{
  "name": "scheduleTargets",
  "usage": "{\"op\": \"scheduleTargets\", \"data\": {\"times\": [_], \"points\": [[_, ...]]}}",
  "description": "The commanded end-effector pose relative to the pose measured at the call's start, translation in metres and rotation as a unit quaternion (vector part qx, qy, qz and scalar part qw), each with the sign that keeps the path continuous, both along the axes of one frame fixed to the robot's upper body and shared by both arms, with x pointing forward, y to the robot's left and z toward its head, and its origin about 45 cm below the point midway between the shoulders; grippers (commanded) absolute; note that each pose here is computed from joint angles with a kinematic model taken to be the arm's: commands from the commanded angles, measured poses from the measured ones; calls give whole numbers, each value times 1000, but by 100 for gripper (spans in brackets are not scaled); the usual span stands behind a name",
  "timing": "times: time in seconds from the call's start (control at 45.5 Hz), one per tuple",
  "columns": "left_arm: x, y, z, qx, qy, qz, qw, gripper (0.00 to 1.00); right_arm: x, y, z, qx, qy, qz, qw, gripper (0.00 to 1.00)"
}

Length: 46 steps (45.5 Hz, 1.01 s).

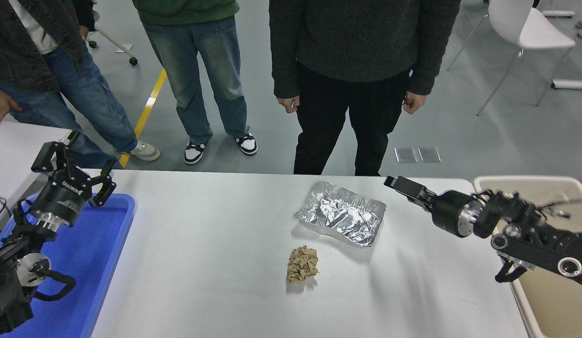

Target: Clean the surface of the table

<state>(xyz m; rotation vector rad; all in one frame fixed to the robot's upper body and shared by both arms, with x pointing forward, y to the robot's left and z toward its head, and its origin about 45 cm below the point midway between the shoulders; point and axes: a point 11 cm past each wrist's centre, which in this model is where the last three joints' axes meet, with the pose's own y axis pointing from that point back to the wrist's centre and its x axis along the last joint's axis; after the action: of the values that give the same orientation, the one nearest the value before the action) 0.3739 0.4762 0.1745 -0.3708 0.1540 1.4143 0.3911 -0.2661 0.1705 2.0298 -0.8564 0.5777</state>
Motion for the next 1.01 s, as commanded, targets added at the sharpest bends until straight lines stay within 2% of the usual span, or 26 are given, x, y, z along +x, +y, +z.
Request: {"op": "scheduleTargets", "data": {"times": [0.0, 0.22, 0.747, 0.989], "points": [[0, 0, 0, 0, 0, 0, 1000, 100, 8, 15, -17, -93, 41, 27, 994, 100], [0, 0, 1, 0, -1, 0, 1000, 100, 6, 31, -42, -138, 80, 41, 986, 100], [0, 0, 0, 0, 0, 0, 1000, 100, 15, 77, -63, -173, 121, 61, 975, 100], [0, 0, 0, 0, 0, 0, 1000, 100, 26, 67, -73, -201, 129, 42, 970, 98]]}}
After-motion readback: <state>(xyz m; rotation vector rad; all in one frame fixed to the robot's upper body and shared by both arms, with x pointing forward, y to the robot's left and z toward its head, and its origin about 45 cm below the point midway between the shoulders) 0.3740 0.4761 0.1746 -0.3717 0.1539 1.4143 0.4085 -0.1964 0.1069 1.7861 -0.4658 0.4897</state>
